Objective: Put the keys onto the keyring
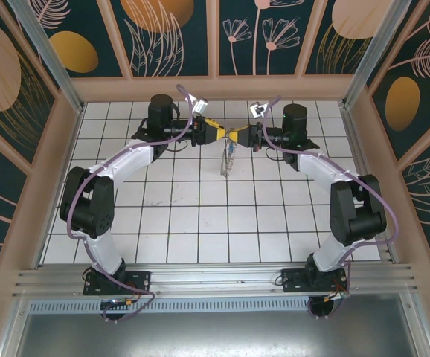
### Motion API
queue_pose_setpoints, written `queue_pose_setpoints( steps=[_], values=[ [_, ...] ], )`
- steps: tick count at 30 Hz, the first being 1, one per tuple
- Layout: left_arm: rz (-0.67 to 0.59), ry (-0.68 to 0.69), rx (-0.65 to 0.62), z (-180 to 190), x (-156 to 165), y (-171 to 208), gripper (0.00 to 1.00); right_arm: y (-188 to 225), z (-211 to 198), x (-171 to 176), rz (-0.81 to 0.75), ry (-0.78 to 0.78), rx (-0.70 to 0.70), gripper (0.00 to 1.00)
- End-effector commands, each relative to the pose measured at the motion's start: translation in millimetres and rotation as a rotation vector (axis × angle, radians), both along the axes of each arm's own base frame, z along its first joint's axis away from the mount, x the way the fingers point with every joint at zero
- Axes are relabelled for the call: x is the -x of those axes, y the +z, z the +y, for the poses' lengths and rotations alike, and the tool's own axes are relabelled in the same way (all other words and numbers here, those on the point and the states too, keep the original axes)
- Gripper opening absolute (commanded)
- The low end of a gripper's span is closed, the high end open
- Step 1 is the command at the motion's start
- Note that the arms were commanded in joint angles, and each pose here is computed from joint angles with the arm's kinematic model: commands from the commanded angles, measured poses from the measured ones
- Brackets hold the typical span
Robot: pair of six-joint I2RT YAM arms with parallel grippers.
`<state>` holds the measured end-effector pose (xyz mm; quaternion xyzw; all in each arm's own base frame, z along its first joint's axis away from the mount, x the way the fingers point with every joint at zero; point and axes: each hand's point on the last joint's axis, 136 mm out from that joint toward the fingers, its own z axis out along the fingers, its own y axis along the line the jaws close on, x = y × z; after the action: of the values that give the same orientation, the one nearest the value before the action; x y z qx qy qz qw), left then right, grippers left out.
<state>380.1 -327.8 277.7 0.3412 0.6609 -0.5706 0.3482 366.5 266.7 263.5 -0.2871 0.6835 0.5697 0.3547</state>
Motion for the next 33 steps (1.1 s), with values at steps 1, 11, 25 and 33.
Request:
queue_pose_setpoints(
  steps=[1,11,25,33],
  values=[
    [-0.005,-0.026,0.014,0,1,-6,0.31,27,5,0,-0.091,0.038,-0.04,0.0],
    [0.005,-0.027,0.016,-1,-1,-11,0.31,31,6,3,-0.099,0.041,-0.048,0.0],
    [0.014,-0.074,0.057,-2,8,-6,0.3,37,6,4,-0.108,0.042,-0.069,0.0],
    [0.008,-0.086,0.077,-1,12,-1,0.27,38,6,4,-0.107,0.043,-0.073,0.0]
  ],
)
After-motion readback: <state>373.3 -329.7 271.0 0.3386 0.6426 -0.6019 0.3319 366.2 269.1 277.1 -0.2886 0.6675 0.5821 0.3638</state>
